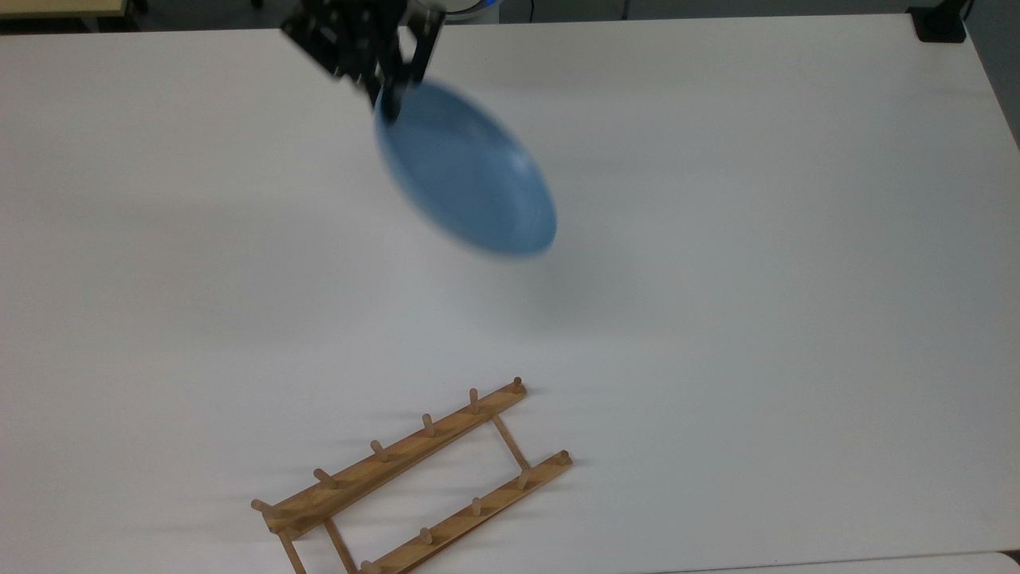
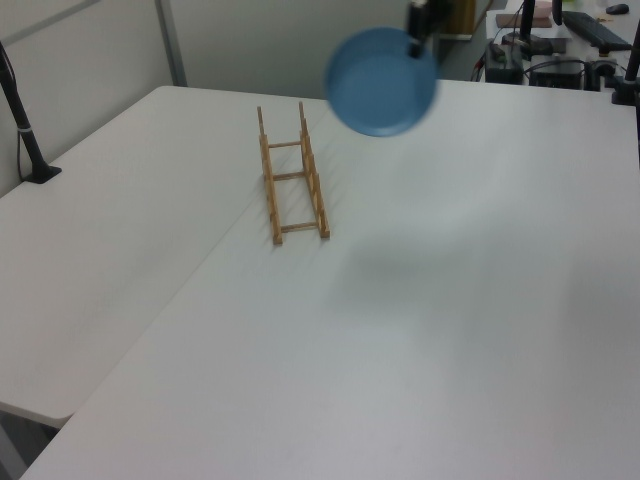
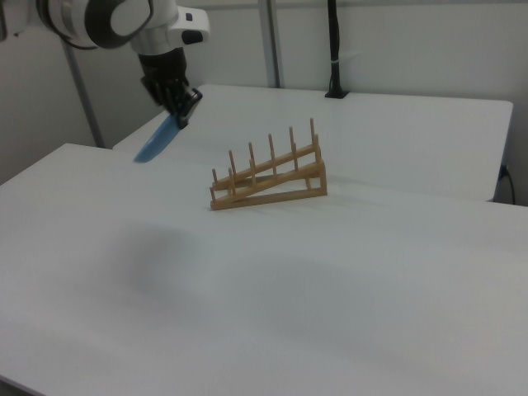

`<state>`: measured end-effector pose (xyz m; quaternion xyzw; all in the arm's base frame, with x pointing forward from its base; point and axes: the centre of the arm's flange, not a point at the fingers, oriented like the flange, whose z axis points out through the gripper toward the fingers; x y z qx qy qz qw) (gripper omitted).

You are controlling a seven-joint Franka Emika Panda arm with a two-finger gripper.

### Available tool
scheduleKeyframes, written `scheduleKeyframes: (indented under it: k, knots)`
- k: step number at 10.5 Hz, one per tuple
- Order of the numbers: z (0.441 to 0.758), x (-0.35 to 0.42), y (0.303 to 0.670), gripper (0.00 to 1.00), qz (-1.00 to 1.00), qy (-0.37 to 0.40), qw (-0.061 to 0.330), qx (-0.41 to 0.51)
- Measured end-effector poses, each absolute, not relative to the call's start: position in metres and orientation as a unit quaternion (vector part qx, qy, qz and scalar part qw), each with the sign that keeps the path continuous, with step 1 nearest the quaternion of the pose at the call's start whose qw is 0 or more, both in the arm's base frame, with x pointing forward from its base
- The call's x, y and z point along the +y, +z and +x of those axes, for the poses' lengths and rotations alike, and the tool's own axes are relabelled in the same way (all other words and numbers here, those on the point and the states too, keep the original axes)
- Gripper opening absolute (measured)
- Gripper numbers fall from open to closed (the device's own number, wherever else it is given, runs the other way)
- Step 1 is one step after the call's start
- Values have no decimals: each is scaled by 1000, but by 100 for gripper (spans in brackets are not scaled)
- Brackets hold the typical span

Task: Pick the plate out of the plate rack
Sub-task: 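Lift the blue plate out of the rack and carry it away, then lower the blue plate flat onto the table and open the gripper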

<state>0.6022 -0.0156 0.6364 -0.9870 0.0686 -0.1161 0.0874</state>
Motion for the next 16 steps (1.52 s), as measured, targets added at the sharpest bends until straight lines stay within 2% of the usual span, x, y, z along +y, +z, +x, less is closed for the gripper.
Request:
scheduleKeyframes:
  k: [2, 3, 5, 6, 10, 13, 14, 16]
  knots:
    - [568, -27, 617, 8, -992, 5, 129, -13]
    - [561, -38, 594, 8, -986, 40, 155, -38]
    - [554, -62, 533, 8, -972, 78, 208, -81]
    - [553, -69, 503, 8, -969, 81, 217, -91]
    - [553, -70, 411, 8, -976, 50, 197, -84]
    - [556, -56, 347, 8, -978, 59, 183, -81]
    - [560, -51, 330, 8, -978, 63, 181, -80]
    - [563, -47, 320, 8, -978, 65, 183, -79]
